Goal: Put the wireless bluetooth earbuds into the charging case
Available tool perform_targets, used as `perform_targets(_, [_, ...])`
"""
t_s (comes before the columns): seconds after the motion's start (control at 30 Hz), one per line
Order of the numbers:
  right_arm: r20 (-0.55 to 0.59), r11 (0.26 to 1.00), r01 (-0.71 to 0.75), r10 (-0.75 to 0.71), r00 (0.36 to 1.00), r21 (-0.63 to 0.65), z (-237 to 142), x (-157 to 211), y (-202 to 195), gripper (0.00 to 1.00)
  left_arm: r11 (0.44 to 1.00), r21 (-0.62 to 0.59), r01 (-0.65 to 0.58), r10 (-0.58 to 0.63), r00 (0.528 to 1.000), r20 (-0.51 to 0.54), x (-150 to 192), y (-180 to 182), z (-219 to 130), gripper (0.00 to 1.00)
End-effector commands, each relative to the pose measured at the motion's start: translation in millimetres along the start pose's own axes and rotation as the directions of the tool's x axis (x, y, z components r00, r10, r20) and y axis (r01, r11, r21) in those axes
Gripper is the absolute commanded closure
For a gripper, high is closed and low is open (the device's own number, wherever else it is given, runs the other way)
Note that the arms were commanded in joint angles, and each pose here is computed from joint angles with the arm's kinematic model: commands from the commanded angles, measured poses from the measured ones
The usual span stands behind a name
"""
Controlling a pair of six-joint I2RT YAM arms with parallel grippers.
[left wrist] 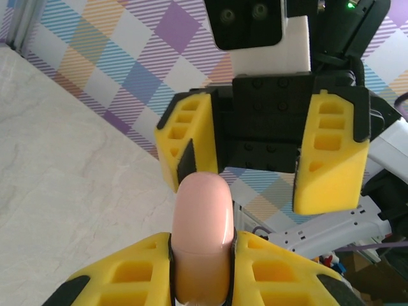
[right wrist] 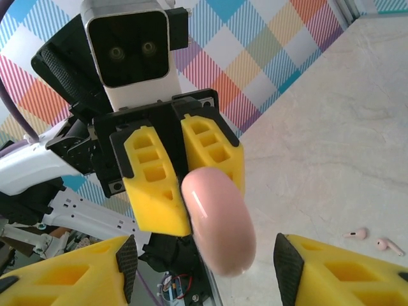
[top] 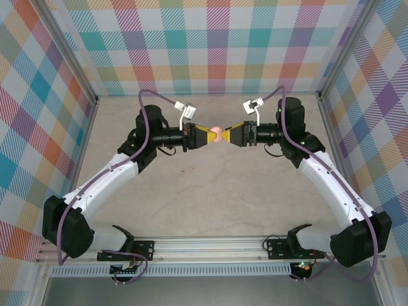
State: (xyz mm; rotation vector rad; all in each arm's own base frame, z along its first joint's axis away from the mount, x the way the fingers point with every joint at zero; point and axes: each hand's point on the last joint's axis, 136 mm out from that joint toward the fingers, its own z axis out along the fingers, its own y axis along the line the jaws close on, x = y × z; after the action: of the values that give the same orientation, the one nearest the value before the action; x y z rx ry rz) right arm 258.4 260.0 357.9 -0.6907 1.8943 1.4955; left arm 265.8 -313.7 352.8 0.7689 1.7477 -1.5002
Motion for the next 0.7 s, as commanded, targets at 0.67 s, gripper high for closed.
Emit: perform_targets(0.67, [-0.029,0.994,0.079,-0.081,0.996,-0.077,3.1,0.4,23.1,0.68,0.994,0.072,-0.077,0.078,0.997,-0.021,-7.3,-33.9,1.8,0.82])
